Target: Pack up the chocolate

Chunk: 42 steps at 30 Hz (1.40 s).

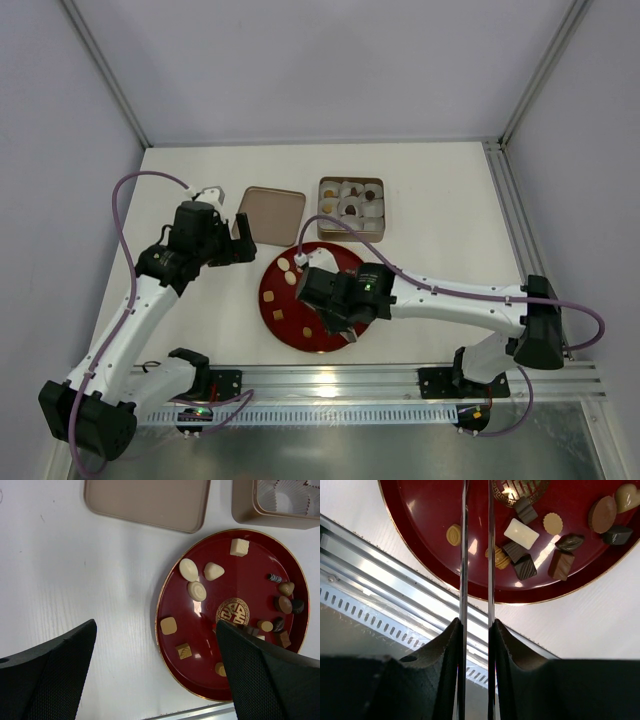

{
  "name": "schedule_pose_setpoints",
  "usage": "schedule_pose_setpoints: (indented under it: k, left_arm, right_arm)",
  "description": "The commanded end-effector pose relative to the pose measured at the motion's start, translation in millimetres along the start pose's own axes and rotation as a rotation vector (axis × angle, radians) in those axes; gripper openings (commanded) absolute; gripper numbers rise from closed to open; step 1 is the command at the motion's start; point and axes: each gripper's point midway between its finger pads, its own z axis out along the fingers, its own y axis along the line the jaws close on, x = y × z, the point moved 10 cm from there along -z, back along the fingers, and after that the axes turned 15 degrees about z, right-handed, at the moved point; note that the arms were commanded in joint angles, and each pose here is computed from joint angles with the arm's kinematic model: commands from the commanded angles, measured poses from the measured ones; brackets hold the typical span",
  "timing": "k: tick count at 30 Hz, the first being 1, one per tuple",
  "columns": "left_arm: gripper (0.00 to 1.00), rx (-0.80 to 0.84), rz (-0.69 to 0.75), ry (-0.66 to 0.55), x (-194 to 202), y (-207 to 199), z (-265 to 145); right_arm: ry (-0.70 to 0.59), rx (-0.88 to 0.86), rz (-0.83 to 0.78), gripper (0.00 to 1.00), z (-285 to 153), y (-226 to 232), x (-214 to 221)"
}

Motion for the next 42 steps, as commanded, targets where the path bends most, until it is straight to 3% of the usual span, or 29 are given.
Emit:
schedule_pose_setpoints:
  k: [1,12,29,42]
  left_arm:
    - [1.00,0.008,-0.002,-0.022,-3.8,-1.4,-2.8]
    - [1.00,0.007,-0.003,-0.019,-3.4,-1.1,-2.2]
    - [1.00,0.015,-0.002,-0.015,-3.4,-1.7,-1.9]
    - [1.00,0.014,0.002,-0.014,-3.5,-1.5,-1.1]
  right_arm:
    - [-0.082,-0.061,0.036,0.32,-26.8,-5.6,-16.3]
    - [-0.127,-0.092,0.095,0.32,-37.0,-35.3,-38.4]
    - [-0.323,0.017,0.309,0.32,-28.8,-133.5,-141.8]
    - [-0.284,0.115,0.394,0.32,11.5,-176.3,-179.9]
